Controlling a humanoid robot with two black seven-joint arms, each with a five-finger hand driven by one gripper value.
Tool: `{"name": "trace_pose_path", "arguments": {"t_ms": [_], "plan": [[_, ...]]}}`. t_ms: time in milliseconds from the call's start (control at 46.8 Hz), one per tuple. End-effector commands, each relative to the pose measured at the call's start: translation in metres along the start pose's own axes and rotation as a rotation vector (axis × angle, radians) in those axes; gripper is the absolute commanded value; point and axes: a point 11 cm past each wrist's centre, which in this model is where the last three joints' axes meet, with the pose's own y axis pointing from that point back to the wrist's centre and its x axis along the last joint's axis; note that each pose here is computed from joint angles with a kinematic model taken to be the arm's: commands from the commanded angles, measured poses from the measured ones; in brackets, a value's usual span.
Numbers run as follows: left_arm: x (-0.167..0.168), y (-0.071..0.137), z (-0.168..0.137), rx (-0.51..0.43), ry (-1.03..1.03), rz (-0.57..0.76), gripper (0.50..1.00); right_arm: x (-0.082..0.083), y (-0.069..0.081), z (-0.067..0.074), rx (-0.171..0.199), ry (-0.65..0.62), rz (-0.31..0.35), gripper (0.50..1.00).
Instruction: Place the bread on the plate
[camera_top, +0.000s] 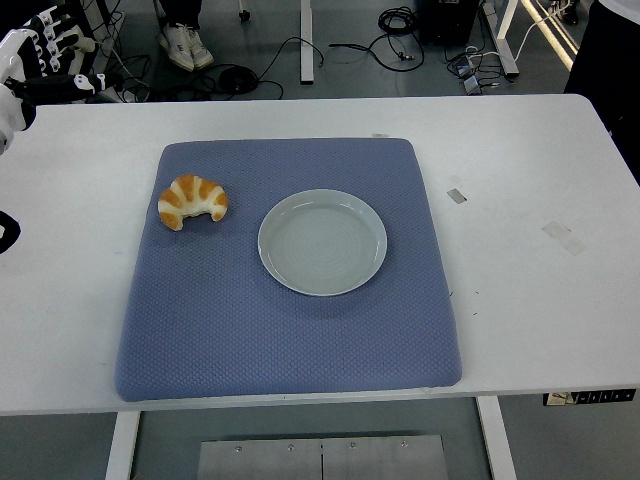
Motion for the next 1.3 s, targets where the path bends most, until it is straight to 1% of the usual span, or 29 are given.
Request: {"name": "trace_pose_path", "arguments": {"t_ms": [0, 107, 406, 1282], "plan": [[0.0, 0.0, 0.0, 0.0, -0.002, 0.003, 0.978, 0.0, 0.0, 0.001, -0.002, 0.001, -0.001, 1.0], [-0.003, 0.0, -0.004, 0.012, -0.014, -0.006, 0.978, 0.0, 0.0, 0.0, 0.0, 0.0, 0.0, 1.0], [0.0, -0.003, 0.009, -0.021, -0.016, -0.005, 0.978, 0.0, 0.0, 0.001, -0.001, 0.0, 0.0, 1.0], [-0.003, -0.004, 0.013, -0.03, -0.01, -0.013, 0.978, 0.0, 0.0, 0.0, 0.0, 0.001, 0.0, 1.0]]}}
